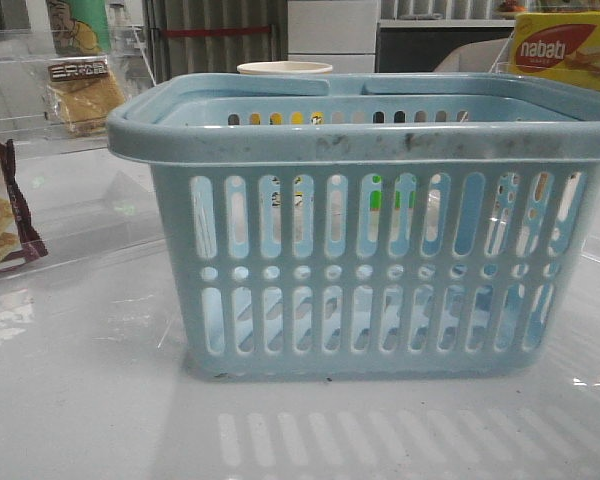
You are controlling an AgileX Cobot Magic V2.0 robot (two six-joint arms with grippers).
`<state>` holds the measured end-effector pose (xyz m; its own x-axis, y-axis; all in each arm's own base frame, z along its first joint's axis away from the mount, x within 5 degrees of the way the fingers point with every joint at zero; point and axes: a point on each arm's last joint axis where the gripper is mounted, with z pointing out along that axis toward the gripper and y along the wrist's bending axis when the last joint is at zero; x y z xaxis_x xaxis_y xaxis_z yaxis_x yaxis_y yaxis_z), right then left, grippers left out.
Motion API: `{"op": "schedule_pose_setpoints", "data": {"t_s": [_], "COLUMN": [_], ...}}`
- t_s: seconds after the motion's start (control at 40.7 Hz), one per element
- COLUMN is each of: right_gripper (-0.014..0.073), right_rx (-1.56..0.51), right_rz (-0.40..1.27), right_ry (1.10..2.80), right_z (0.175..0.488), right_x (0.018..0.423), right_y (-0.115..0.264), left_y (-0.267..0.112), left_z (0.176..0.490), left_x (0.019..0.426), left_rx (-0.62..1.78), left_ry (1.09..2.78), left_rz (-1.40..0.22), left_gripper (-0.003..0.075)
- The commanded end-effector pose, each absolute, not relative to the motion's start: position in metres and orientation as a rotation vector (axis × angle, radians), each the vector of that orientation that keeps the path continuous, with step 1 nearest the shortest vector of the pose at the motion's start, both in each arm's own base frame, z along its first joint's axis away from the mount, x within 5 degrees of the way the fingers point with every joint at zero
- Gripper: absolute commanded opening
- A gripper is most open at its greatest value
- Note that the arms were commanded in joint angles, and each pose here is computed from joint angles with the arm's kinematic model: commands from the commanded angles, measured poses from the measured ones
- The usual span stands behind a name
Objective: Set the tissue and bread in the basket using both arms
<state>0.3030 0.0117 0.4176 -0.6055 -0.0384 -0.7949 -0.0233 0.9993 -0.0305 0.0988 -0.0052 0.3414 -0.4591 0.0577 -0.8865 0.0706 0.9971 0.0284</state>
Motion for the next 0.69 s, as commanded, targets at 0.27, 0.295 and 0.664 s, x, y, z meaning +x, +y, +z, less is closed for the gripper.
{"op": "schedule_pose_setpoints", "data": {"t_s": [0.27, 0.295, 0.664], "right_gripper": [0.0166, 0.0166, 0.0316], "right_rx": [-0.382, -0.401, -0.460], "right_rz": [0.202, 0.212, 0.245], "right_ry": [2.158, 2.165, 2.301], "right_z": [0.423, 0.418, 0.345], "right_x": [0.262, 0.262, 0.291], "right_y": [0.099, 0.104, 0.133], "left_y": [-0.006, -0.006, -0.006], "left_z": [0.356, 0.356, 0.356], "left_x": [0.103, 0.103, 0.103], "left_rx": [0.086, 0.086, 0.086], "left_ry": [1.948, 1.948, 1.948], "left_rz": [-0.027, -0.027, -0.027], "left_gripper": [0.0091, 0.0091, 0.0091]}}
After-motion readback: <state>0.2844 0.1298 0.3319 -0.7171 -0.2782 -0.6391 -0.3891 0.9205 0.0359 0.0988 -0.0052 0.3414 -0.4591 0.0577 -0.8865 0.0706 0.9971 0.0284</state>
